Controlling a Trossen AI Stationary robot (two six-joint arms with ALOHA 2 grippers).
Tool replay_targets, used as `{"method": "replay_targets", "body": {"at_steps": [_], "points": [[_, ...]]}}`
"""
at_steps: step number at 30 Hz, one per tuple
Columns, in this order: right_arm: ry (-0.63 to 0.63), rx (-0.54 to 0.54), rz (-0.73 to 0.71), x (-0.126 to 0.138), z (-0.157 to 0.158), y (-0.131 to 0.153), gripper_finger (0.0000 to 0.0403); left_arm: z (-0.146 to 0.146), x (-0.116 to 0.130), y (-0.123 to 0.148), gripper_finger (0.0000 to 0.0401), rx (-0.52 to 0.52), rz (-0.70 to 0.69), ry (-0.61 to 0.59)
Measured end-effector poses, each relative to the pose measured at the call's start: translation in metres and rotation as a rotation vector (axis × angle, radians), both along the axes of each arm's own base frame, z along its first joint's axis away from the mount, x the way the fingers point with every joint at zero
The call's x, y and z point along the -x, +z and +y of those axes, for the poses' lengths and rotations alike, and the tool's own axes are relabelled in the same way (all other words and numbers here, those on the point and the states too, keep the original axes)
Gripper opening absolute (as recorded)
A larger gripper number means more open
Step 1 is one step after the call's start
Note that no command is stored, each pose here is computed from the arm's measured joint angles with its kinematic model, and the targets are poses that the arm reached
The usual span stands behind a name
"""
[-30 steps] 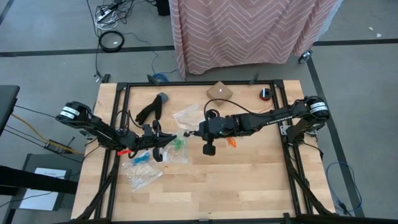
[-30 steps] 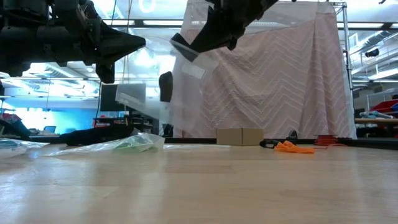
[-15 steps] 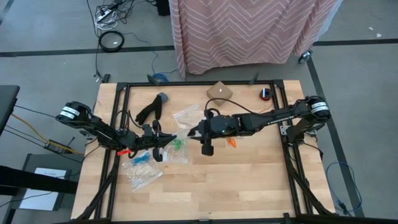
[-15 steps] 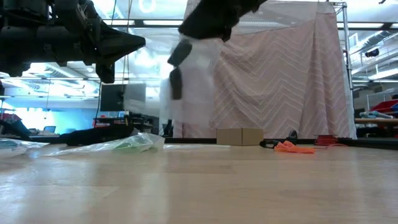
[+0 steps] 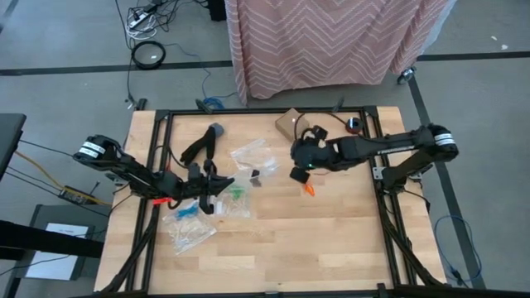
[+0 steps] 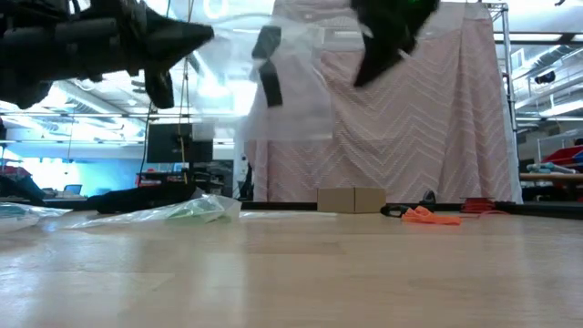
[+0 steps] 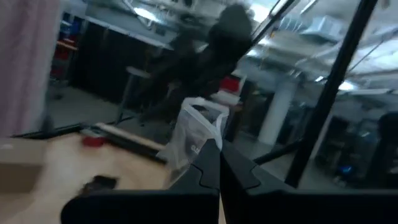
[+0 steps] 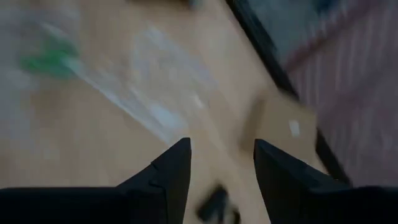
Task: Sort rubber bands
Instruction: Put the black rubber band into the transparent zip bag
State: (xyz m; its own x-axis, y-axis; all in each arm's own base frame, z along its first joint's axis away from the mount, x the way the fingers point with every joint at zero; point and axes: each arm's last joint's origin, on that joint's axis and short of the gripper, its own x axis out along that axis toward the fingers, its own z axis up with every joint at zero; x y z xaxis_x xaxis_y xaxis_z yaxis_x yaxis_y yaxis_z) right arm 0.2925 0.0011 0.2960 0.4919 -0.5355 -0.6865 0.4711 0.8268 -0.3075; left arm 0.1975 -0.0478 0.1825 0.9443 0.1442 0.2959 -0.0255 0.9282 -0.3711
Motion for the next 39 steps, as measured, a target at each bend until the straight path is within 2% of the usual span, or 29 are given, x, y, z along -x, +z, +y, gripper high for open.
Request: {"method": "replay_targets", "body": {"at_steps": [3,7,9,11,13,16,22,27,33,39], "points": [[-0.091,-0.028,0.078,0.006,-0.009,-0.02,0.0162,-0.005,-0.008,0.011,0.0001,-0.006,-0.055,-0.075],[-0.151,-0.052,0.121,0.013,-0.015,-0.046,0.0162,-0.009,-0.015,0.025,0.0001,-0.126,-0.112,-0.109],[-0.178,-0.064,0.139,0.017,-0.016,-0.056,0.0162,-0.005,-0.015,0.023,0.0001,-0.075,-0.093,-0.068],[-0.189,-0.08,0.149,0.02,-0.016,-0.063,0.0162,-0.001,-0.014,0.018,0.0001,-0.076,-0.056,-0.035],[-0.195,-0.09,0.16,0.023,-0.016,-0.07,0.0162,0.004,-0.01,0.01,0.0001,-0.007,-0.024,0.015],[-0.212,-0.1,0.158,0.025,-0.016,-0.076,0.0162,0.011,-0.007,0.009,0.0001,0.058,-0.044,0.041],[-0.296,-0.176,0.12,0.03,-0.028,-0.095,0.0162,0.011,-0.007,0.008,0.0001,0.067,-0.047,0.022],[-0.359,-0.232,0.12,0.037,-0.042,-0.107,0.0162,0.008,-0.007,0.009,0.0001,0.054,-0.054,-0.042],[-0.355,-0.333,0.125,0.045,-0.05,-0.125,0.0162,0.007,-0.007,0.008,0.0001,0.056,-0.05,-0.058],[-0.358,-0.339,0.126,0.049,-0.049,-0.134,0.0162,0.007,-0.008,0.007,0.0001,0.036,-0.037,-0.052]]}}
